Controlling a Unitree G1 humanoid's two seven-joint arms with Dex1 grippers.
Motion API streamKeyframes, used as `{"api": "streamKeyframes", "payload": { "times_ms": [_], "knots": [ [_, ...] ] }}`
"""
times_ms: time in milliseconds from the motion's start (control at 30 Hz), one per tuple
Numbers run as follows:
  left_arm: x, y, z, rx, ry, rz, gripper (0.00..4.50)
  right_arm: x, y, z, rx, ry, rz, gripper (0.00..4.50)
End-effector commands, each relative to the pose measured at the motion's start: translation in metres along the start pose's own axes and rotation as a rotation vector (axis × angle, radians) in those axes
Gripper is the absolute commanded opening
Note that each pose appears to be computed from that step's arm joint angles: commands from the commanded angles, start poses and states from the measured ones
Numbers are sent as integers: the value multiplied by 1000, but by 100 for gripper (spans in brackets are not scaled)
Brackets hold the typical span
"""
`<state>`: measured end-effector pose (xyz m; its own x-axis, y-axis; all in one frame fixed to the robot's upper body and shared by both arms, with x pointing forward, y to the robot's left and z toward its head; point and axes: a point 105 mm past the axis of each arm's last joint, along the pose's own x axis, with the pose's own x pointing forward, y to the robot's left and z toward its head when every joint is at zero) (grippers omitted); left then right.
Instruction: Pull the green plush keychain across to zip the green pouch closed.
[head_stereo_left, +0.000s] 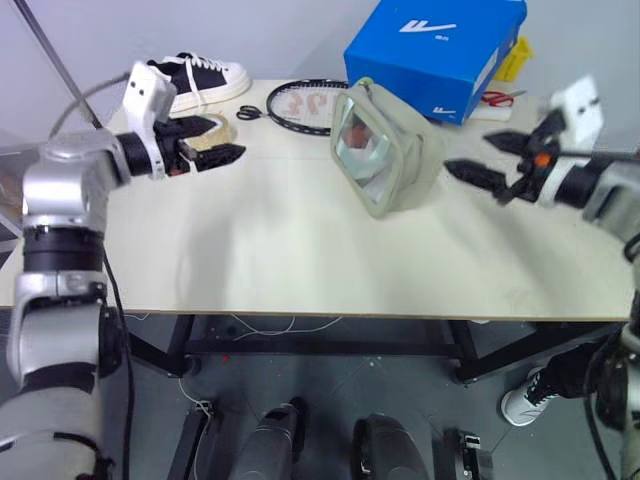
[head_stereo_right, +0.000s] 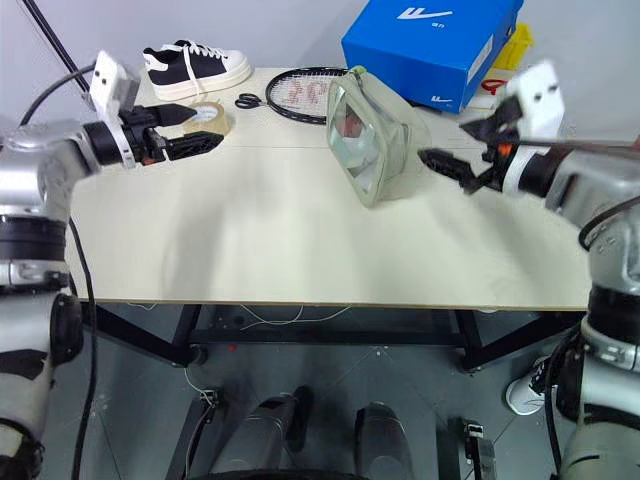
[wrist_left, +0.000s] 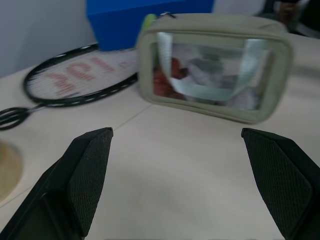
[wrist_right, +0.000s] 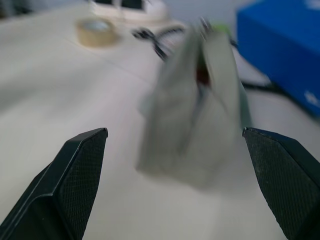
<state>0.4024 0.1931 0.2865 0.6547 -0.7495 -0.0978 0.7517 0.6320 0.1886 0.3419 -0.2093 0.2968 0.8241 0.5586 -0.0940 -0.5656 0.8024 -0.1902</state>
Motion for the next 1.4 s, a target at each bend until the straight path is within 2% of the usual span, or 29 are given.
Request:
{"api": "streamKeyframes", "payload": {
  "times_ms": [33,367,533,700,867,1100,1200,1300,1400],
  "knots": [
    [-6,3,20,61,-26,-31,440,2,-9,3,7,9,-34,450],
    [-3,6,22,72,-48,-19,440,12,-3,9,-37,-7,-34,450],
    [-4,-6,20,103,-41,-51,440,45,0,15,-79,-28,-49,450],
    [-1,-26,22,101,-60,-88,440,94,6,31,-116,-44,-50,450],
    [5,-44,9,69,-67,-95,440,138,5,17,-139,32,-56,450],
    [-2,-52,3,34,-70,-55,440,158,5,-12,-157,144,-47,450],
    [-4,-55,4,29,-75,-39,450,161,7,-11,-187,134,-33,364],
    [-6,-54,4,21,-78,-17,450,164,13,-6,-231,108,4,198],
    [-8,-52,2,17,-72,-3,450,165,17,-2,-284,83,31,53]
  ]
}}
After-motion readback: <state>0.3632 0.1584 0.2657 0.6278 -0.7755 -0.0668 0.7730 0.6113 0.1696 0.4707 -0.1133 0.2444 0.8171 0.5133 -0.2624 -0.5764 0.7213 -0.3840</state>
